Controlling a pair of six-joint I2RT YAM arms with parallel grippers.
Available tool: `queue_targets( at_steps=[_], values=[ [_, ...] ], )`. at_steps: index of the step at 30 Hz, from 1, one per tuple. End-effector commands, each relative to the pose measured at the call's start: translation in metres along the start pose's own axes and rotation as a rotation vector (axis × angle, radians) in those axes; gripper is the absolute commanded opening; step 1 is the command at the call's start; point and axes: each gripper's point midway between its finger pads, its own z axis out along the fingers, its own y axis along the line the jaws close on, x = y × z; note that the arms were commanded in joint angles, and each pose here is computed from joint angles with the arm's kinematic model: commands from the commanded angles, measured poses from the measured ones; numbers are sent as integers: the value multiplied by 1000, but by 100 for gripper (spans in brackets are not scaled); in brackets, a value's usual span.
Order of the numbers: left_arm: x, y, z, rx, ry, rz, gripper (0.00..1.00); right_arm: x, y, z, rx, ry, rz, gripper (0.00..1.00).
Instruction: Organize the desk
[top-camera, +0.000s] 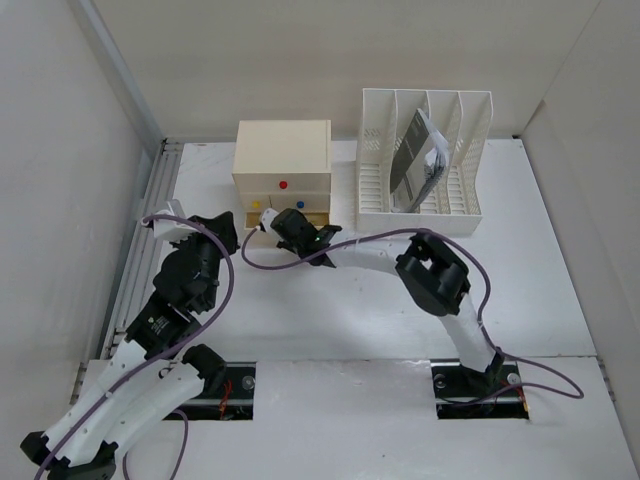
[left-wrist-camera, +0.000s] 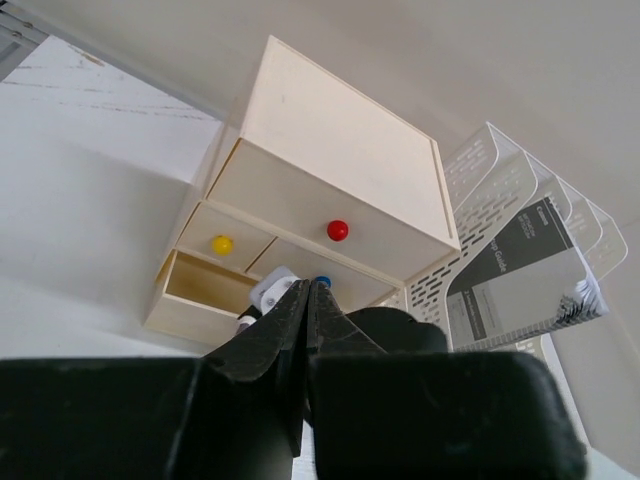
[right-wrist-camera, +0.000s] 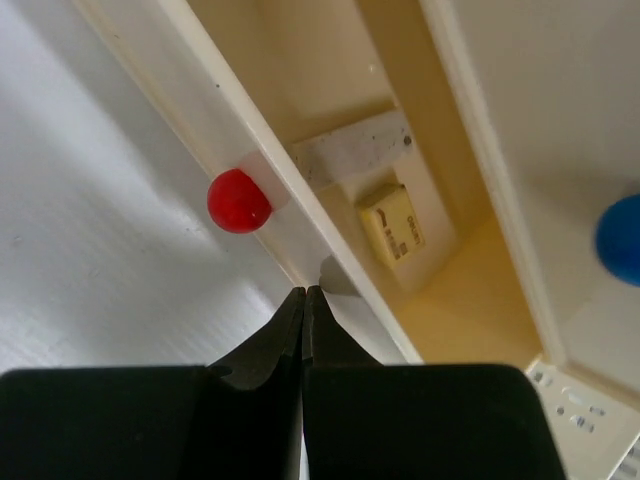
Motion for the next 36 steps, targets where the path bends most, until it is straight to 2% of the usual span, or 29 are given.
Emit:
queue_targets(
  at_steps=[1,4,7,13,15,25,32,35,36],
  values=[
    [-2,-1,1,0,-14,-17,0,-24,-82,-3,376,-52,160,0],
    [-2,-1,1,0,-14,-17,0,-26,-84,-2,431,-71,184,0],
    [-2,-1,1,0,-14,-17,0,-28,-83,-5,415,-92,180,0],
    [-1,-2,2,0,-14,-17,0,-59,-54,-8,181,-232,143,0],
    [0,-1,2,-4,-8,-11,0,-69,-56,-11,174,-257,149,0],
    [-1,-2,2,0,-14,-8,0,-63,-55,4,208,-229,151,0],
    [-1,-2,2,0,-14,-8,0,-52,-74,4,338,-187,163,0],
    [-1,-2,2,0,-14,-8,0,-63,-63,-5,236,-238,145,0],
    [-1,-2,2,0,-14,-8,0,-61,-50,-7,156,-243,76,0]
  ],
)
